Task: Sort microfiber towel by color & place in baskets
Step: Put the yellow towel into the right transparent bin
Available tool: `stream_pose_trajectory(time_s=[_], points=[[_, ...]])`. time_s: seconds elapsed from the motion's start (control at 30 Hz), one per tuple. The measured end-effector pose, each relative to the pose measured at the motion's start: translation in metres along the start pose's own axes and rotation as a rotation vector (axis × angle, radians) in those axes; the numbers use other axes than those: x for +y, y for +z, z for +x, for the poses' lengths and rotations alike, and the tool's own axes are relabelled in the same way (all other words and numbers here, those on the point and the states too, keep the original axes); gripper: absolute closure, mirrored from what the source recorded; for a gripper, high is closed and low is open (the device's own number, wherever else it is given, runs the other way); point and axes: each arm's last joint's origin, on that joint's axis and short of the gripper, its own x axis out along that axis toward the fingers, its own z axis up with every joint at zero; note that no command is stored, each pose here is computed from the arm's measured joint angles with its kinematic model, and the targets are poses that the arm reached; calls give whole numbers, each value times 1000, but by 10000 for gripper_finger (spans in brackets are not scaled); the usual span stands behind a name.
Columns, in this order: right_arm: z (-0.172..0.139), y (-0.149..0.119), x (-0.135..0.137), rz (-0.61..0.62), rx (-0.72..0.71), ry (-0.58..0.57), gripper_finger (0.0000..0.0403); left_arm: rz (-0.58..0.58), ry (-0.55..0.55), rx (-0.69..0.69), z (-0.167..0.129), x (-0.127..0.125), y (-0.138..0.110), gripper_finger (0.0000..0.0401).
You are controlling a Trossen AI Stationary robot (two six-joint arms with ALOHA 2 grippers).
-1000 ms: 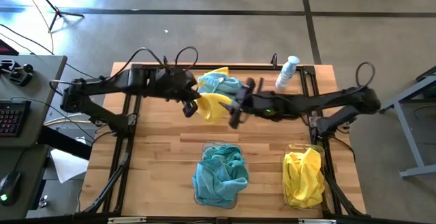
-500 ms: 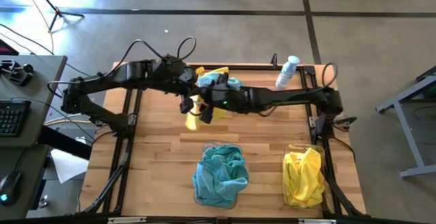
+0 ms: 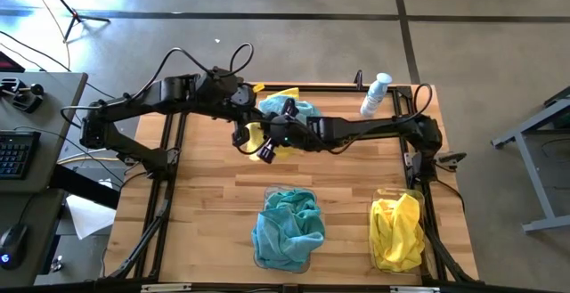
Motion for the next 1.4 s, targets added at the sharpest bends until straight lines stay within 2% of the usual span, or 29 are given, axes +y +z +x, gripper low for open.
stream_pose_trajectory(time_s=[0.1,0.2,0.37,0.53,0.8,0.93,1.07,1.13,1.23,1.4], points=[[-5,-3,-1,15,42,-5,376,-1,0,-1,0,0,0,372],[-19,-5,-5,20,105,-24,395,-2,1,-2,0,0,0,345],[-53,-4,-10,106,176,-37,391,18,5,1,0,0,0,311],[-102,-7,-10,192,254,-18,398,54,3,53,0,1,-5,306],[-202,-19,-6,380,378,101,400,15,6,127,13,3,-20,309],[-249,-36,-5,498,505,126,400,-14,5,166,21,2,-29,310],[-284,-56,-2,581,650,89,401,-47,7,197,27,1,-36,310],[-297,-65,1,605,749,67,401,-61,8,209,30,1,-39,310],[-310,-75,11,637,876,102,402,-90,11,228,34,1,-44,310],[-327,-86,22,701,1085,97,402,-139,16,245,39,0,-49,310]])
